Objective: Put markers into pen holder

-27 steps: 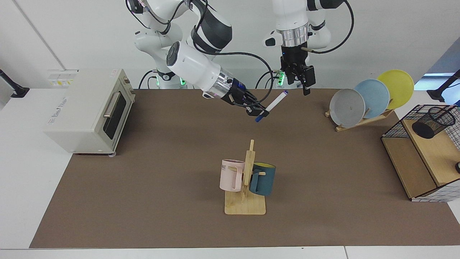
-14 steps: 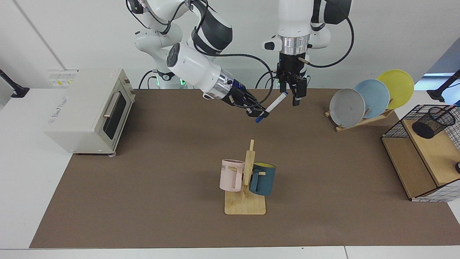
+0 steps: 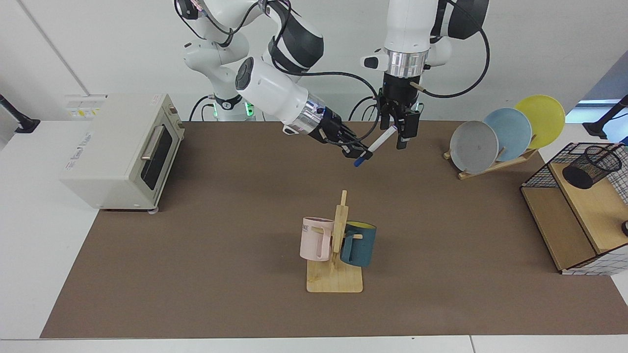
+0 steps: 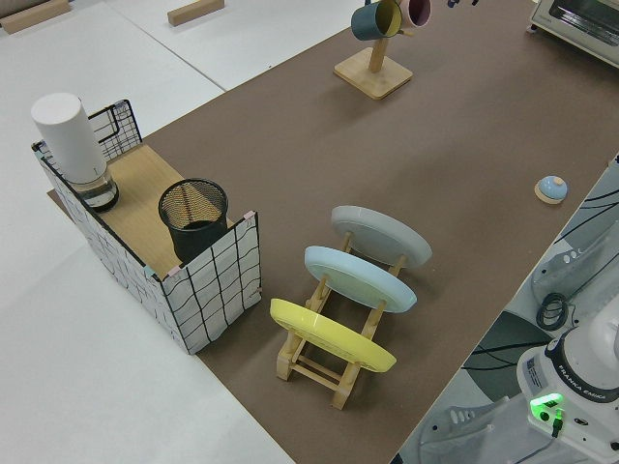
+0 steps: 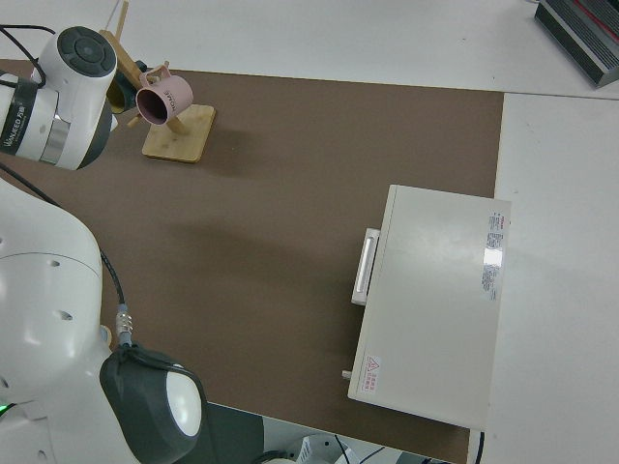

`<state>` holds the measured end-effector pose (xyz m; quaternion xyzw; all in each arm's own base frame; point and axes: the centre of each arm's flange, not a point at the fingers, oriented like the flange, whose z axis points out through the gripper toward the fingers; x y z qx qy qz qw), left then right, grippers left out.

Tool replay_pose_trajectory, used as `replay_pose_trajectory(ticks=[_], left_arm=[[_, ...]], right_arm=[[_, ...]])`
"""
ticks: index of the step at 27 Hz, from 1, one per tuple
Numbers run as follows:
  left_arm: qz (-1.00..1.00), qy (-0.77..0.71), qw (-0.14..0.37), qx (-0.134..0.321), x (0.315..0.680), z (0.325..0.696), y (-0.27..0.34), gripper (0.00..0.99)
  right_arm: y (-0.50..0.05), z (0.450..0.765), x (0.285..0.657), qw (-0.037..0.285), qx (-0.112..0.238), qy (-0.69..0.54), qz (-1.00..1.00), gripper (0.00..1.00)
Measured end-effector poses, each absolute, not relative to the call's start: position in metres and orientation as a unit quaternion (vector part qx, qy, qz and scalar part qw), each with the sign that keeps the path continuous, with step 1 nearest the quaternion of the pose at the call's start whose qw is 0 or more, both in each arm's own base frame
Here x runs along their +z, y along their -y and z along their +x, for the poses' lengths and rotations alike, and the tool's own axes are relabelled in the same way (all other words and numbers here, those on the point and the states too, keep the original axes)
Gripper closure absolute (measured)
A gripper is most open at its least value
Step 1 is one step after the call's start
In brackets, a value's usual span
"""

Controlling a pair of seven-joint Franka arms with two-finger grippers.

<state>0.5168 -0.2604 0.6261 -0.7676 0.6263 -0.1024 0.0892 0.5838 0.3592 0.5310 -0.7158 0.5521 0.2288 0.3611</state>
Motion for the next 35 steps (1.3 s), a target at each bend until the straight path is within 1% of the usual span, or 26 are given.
replay_pose_trajectory(ticks=[1,2,3,4,5,6,7,8,9,10,11,13,21,24,26,27,28,29,30,31,32,33,35], left_arm=[[-0.767,-0.627,0.088,-0.103,0.626,0.517,0.261,0.11],[-0.767,-0.627,0.087,-0.103,0.626,0.517,0.262,0.141],[-0.767,-0.628,0.087,-0.103,0.626,0.517,0.263,0.264],[-0.766,-0.628,0.087,-0.103,0.626,0.517,0.263,0.326],[-0.766,-0.629,0.086,-0.104,0.626,0.516,0.264,0.357],[-0.765,-0.629,0.086,-0.104,0.627,0.516,0.265,0.414],[-0.765,-0.63,0.087,-0.105,0.627,0.516,0.265,0.515],[-0.764,-0.63,0.087,-0.105,0.628,0.516,0.266,0.542],[-0.764,-0.63,0.087,-0.106,0.629,0.515,0.266,0.599],[-0.764,-0.63,0.087,-0.107,0.629,0.515,0.267,0.709],[-0.764,-0.631,0.086,-0.106,0.629,0.515,0.267,0.767],[-0.762,-0.633,0.087,-0.107,0.63,0.515,0.268,0.824],[-0.761,-0.634,0.087,-0.106,0.629,0.515,0.267,0.824],[-0.762,-0.633,0.086,-0.106,0.63,0.516,0.266,0.824],[-0.764,-0.631,0.086,-0.104,0.629,0.517,0.263,0.824],[-0.766,-0.629,0.086,-0.101,0.629,0.518,0.26,0.824],[-0.768,-0.627,0.085,-0.096,0.628,0.518,0.257,0.824],[-0.771,-0.625,0.085,-0.09,0.627,0.519,0.253,0.824],[-0.774,-0.621,0.084,-0.084,0.626,0.521,0.247,0.824],[-0.778,-0.617,0.083,-0.078,0.624,0.522,0.241,0.824],[-0.783,-0.612,0.082,-0.071,0.623,0.524,0.234,0.824],[-0.788,-0.606,0.081,-0.064,0.622,0.527,0.225,0.824],[-0.798,-0.595,0.08,-0.052,0.62,0.531,0.209,0.824]], right_arm=[[-0.359,0.584,0.531,0.361,0.229,-0.552,-0.716,0.84],[-0.359,0.584,0.531,0.361,0.229,-0.552,-0.716,0.84],[-0.359,0.584,0.531,0.361,0.229,-0.552,-0.716,0.84],[-0.359,0.584,0.53,0.361,0.229,-0.552,-0.716,0.84],[-0.359,0.584,0.53,0.361,0.229,-0.552,-0.716,0.84],[-0.359,0.584,0.53,0.361,0.229,-0.553,-0.716,0.84],[-0.359,0.584,0.53,0.361,0.229,-0.553,-0.716,0.84],[-0.359,0.584,0.53,0.361,0.229,-0.553,-0.716,0.84],[-0.359,0.584,0.53,0.361,0.229,-0.553,-0.716,0.84],[-0.359,0.584,0.53,0.361,0.229,-0.553,-0.716,0.84],[-0.359,0.585,0.531,0.362,0.227,-0.553,-0.715,0.84],[-0.358,0.585,0.531,0.364,0.226,-0.554,-0.714,0.84],[-0.359,0.585,0.531,0.364,0.225,-0.554,-0.714,0.84],[-0.36,0.584,0.529,0.362,0.225,-0.553,-0.716,0.77],[-0.363,0.582,0.527,0.356,0.219,-0.549,-0.724,0.67],[-0.365,0.581,0.525,0.351,0.212,-0.545,-0.731,0.58],[-0.367,0.579,0.524,0.346,0.207,-0.542,-0.738,0.55],[-0.369,0.577,0.523,0.341,0.202,-0.539,-0.743,0.5],[-0.371,0.576,0.522,0.338,0.198,-0.536,-0.748,0.4],[-0.373,0.575,0.521,0.335,0.196,-0.534,-0.751,0.35],[-0.374,0.574,0.52,0.333,0.194,-0.532,-0.754,0.32],[-0.375,0.573,0.518,0.329,0.191,-0.529,-0.759,0.22],[-0.375,0.57,0.513,0.317,0.183,-0.513,-0.777,0.1]])
